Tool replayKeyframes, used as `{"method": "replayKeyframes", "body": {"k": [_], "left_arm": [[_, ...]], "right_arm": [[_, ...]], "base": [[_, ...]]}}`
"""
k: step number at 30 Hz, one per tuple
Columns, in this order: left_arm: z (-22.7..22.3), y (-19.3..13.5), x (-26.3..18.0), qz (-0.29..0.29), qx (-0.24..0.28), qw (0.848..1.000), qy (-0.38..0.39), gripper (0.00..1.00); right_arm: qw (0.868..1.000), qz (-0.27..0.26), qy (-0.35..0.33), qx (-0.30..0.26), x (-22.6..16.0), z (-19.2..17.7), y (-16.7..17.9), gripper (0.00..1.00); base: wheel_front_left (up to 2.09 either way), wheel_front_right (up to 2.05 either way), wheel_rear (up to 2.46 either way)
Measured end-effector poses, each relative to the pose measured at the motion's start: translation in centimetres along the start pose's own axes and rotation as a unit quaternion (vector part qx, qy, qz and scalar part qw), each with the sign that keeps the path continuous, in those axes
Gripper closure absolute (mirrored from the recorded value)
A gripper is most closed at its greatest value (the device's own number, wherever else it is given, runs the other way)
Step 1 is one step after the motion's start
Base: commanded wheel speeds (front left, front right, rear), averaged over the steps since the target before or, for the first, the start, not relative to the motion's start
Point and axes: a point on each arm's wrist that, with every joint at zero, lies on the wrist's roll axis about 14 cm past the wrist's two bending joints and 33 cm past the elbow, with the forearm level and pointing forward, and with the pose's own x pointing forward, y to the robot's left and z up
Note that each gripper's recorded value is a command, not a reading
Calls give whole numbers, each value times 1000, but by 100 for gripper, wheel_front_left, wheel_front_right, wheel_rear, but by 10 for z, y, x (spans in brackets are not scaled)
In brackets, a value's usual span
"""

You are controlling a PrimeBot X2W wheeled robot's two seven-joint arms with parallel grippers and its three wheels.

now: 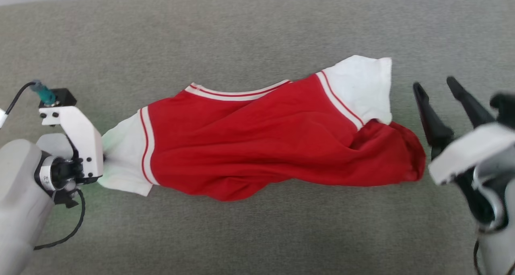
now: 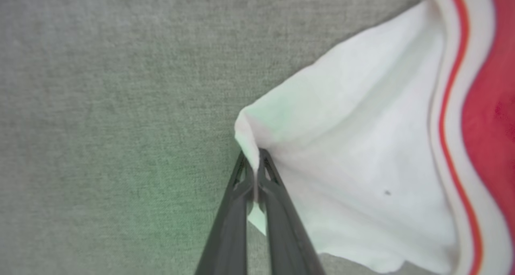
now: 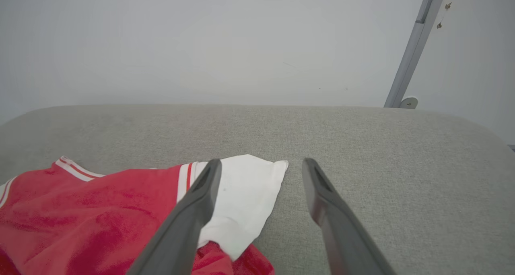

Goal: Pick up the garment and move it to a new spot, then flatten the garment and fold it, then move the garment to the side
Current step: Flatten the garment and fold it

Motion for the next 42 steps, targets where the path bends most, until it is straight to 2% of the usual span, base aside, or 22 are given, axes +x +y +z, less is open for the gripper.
{"method": "replayKeyframes", "body": {"k": [5,11,15,21,24,25,29,30,31,35,42], "left_arm": [[6,-1,1,-12,1,1000,-27,100],[6,0,1,-24,3,999,-43,100],[5,2,2,-30,-1,998,-50,100],[4,3,5,-34,-7,998,-53,100],[6,4,8,-35,-9,998,-53,100],[6,4,8,-35,-9,998,-53,100],[7,6,12,-35,-15,998,-52,100],[8,6,13,-35,-16,998,-51,100],[8,6,13,-34,-17,998,-50,100],[11,6,13,-36,-27,997,-58,100],[49,2,-10,-41,-23,992,-117,100]], "right_arm": [[996,33,83,-25,41,-7,3,0],[978,44,200,-33,74,-34,1,0],[958,41,282,-30,87,-56,-4,0],[918,29,395,-16,92,-92,-9,0],[906,28,422,0,98,-101,-5,0],[906,28,422,0,98,-101,-5,0],[886,25,462,33,101,-118,0,0],[881,24,471,33,101,-120,1,53],[876,22,481,27,101,-122,1,100],[878,24,477,25,102,-120,2,100],[911,68,405,30,106,-80,25,100]], "base": [[0,0,0],[0,0,0],[0,0,0],[0,0,0],[0,0,0],[0,0,0],[0,0,0],[0,0,0],[0,0,0],[0,0,0],[0,0,0]]}}
